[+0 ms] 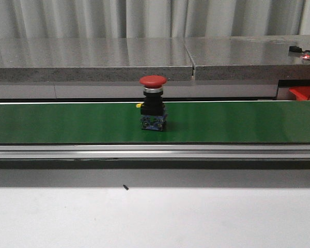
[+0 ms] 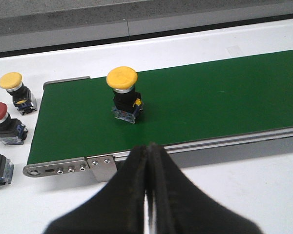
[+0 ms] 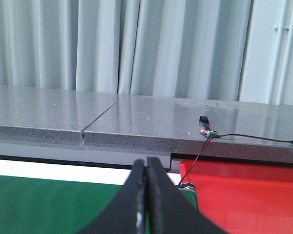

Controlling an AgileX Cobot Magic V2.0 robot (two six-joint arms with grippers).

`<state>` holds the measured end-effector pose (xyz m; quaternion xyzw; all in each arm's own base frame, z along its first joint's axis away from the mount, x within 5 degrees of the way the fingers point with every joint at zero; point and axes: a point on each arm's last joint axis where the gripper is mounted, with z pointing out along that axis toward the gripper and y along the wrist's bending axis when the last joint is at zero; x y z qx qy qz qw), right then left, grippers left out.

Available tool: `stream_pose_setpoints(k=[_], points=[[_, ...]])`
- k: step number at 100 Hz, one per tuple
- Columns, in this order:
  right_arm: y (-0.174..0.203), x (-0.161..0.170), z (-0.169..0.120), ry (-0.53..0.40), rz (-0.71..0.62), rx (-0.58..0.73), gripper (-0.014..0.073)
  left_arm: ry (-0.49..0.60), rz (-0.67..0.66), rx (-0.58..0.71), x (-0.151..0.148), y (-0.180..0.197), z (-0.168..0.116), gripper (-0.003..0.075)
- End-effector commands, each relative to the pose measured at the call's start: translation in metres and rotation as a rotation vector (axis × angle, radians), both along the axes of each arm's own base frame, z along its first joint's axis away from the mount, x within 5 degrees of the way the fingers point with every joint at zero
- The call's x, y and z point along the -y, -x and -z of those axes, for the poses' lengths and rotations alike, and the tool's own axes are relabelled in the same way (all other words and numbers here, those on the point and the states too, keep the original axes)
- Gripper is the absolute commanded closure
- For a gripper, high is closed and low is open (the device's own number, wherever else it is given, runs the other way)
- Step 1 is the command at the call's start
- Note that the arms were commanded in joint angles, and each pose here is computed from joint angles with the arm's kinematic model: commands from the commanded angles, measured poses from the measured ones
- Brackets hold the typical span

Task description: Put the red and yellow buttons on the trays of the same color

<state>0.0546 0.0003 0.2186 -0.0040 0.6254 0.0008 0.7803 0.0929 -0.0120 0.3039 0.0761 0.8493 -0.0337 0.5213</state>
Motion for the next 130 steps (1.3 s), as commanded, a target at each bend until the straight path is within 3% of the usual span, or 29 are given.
stream_pose_setpoints(k=[1, 13, 30, 54, 65, 89, 113, 122, 130], points=[[0.006, 0.0, -0.024, 0.006, 0.005, 0.099, 0.0663, 0.014, -0.013, 0.098, 0.0, -0.003, -0.015, 0.0741], [0.006, 0.0, -0.045, -0.023, -0.003, 0.009, 0.0663, 0.014, -0.013, 0.098, 0.0, -0.003, -0.015, 0.0741], [0.001, -0.001, -0.095, -0.047, -0.019, -0.098, 0.0663, 0.014, -0.015, 0.098, -0.001, -0.003, -0.015, 0.0741], [-0.03, -0.006, -0.148, -0.054, -0.055, -0.549, 0.0663, 0.014, -0.015, 0.098, -0.001, -0.003, -0.015, 0.0741], [-0.05, -0.007, -0.164, -0.061, -0.068, -0.656, 0.0663, 0.014, -0.015, 0.098, -0.001, -0.003, -0.015, 0.0741], [-0.09, -0.014, -0.164, -0.16, -0.126, -0.727, 0.0663, 0.014, -0.015, 0.098, -0.001, -0.003, -0.015, 0.0741], [-0.108, -0.014, -0.155, -0.166, -0.121, -0.785, 0.0652, 0.014, -0.015, 0.098, -0.001, -0.003, -0.015, 0.0741], [-0.109, -0.014, -0.152, -0.166, -0.122, -0.805, 0.0564, 0.014, -0.015, 0.098, -0.001, -0.003, -0.015, 0.0741], [-0.109, -0.014, -0.152, -0.15, -0.125, -0.807, 0.04, 0.014, -0.015, 0.098, -0.001, -0.003, -0.015, 0.0741]])
